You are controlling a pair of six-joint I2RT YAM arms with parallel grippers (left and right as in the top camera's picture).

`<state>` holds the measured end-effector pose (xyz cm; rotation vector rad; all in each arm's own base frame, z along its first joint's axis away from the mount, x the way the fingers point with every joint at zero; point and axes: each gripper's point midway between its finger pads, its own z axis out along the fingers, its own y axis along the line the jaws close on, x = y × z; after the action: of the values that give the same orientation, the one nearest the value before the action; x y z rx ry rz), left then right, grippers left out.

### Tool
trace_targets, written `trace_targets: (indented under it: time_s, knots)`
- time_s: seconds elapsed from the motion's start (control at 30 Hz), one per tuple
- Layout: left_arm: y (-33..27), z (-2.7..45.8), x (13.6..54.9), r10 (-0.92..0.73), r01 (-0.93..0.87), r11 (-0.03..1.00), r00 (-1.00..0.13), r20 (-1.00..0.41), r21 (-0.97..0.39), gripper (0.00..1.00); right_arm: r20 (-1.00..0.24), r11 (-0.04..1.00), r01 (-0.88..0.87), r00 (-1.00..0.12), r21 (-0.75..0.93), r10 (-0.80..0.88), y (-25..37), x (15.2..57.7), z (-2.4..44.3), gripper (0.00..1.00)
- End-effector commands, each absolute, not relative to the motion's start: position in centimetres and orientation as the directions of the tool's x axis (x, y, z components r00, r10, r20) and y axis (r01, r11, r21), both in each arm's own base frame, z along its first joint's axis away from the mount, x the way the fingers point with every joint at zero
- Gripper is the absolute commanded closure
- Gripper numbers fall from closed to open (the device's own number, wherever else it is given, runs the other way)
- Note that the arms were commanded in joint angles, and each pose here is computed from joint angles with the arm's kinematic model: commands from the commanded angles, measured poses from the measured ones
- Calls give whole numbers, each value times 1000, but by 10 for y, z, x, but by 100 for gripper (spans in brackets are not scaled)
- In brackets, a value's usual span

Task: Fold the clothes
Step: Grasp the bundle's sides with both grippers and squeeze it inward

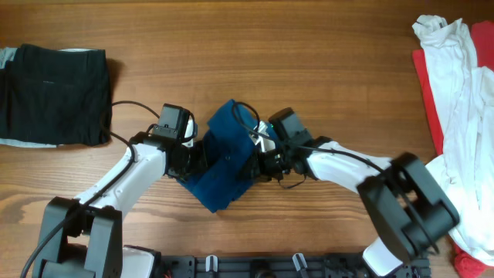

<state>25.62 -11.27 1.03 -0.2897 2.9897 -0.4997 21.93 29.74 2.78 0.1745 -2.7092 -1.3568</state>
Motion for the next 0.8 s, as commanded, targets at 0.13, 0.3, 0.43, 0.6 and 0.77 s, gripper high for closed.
trace_targets:
  time_s: [0.13,0.3,0.43,0.6,0.77]
  knots:
    - [-73,-29,235,-335,-332,938,-942,-8,-104,74,138,772,100,-990,628,15,261,230,-44,96]
    - [-77,-34,211,-358,-366,924,-930,87,-109,76,112,761,156,-988,629,110,234,262,-43,96]
    - [-77,-34,186,-472,-489,870,-862,185,-60,86,51,746,147,-987,650,150,220,293,-33,96]
    - [-89,-19,197,-430,-455,878,-886,174,-150,85,17,756,88,-995,649,102,220,300,-23,96]
    - [-93,102,289,-302,-192,927,-893,-335,-322,0,-2,769,54,-997,637,72,217,297,-21,96]
